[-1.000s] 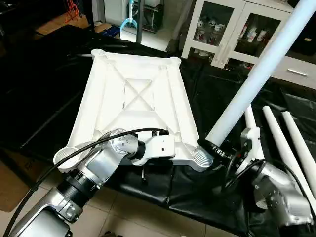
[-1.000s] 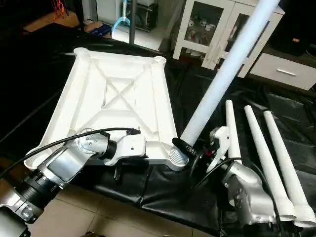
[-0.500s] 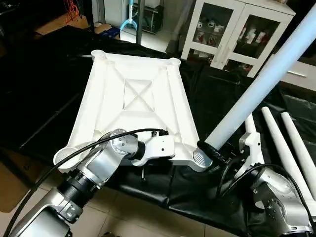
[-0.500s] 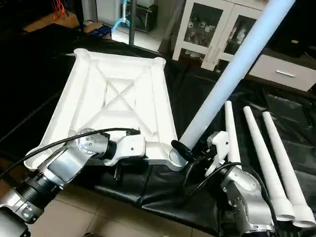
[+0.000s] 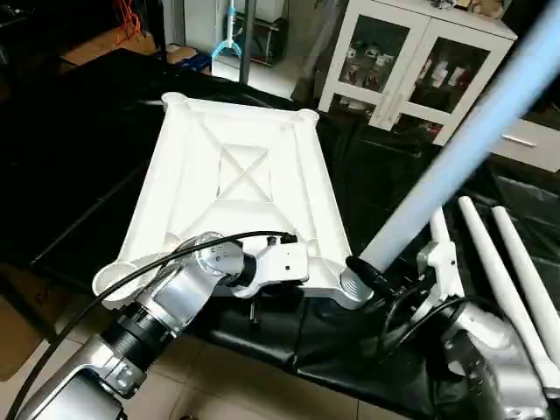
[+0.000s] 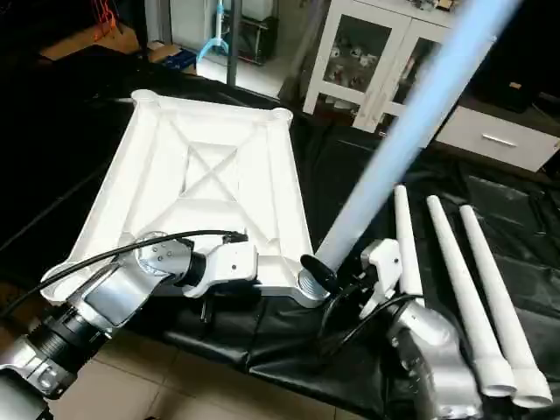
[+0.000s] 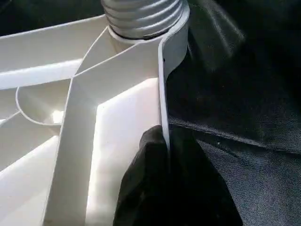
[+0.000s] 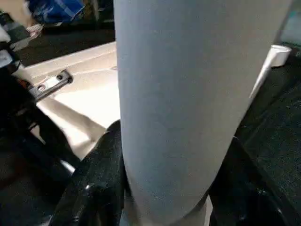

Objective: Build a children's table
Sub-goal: Pick table leg

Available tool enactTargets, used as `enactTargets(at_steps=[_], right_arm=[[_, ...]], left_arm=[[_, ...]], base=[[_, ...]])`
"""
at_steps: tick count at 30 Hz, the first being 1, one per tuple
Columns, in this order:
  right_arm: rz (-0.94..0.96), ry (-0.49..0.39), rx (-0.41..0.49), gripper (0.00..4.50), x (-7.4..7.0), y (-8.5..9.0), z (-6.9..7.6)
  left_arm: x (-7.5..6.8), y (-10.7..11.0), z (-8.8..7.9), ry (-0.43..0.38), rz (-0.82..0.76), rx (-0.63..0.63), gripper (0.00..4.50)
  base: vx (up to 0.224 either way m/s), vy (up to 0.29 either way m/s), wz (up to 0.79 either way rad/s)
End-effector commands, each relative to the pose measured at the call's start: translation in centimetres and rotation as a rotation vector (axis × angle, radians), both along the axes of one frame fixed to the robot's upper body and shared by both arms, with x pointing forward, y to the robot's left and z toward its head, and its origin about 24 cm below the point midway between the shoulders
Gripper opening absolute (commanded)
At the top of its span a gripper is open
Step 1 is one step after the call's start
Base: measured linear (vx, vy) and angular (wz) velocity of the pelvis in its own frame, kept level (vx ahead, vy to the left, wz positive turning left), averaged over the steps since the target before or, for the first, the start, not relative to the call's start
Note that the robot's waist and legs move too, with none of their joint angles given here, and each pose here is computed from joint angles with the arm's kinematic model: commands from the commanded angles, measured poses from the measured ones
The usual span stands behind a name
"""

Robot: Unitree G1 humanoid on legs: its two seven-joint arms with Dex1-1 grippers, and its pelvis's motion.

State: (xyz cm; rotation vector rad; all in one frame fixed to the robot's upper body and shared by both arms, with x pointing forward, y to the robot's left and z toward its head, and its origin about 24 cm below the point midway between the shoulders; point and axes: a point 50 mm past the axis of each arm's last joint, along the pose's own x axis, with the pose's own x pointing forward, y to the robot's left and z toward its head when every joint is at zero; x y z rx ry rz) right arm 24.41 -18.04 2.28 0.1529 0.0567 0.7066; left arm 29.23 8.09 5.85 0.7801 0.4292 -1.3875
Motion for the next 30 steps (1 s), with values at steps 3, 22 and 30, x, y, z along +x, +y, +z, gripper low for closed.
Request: enactTargets(at_steps=[3,22,30], right_arm=[[-0.103,0.153,-0.036,1.87,-1.6,-1.8,-3.1],[-0.027,0.294,-0.017,1.87,-0.4,-2.0,-3.1],[0.063,0.345,-0.048,1.86,-0.8,-2.4,-3.3]], left_arm=[[0.1,0.9,-0.8,0.006,0.033,0.064,0.0],[0.1,1.1,-0.8,0.014,0.016,0.072,0.0],[0.0,1.0,-0.8,0.014,0.015,0.07,0.0]], base=[[0.0,0.0,0.0],[0.0,0.0,0.0],[0.0,0.0,0.0]])
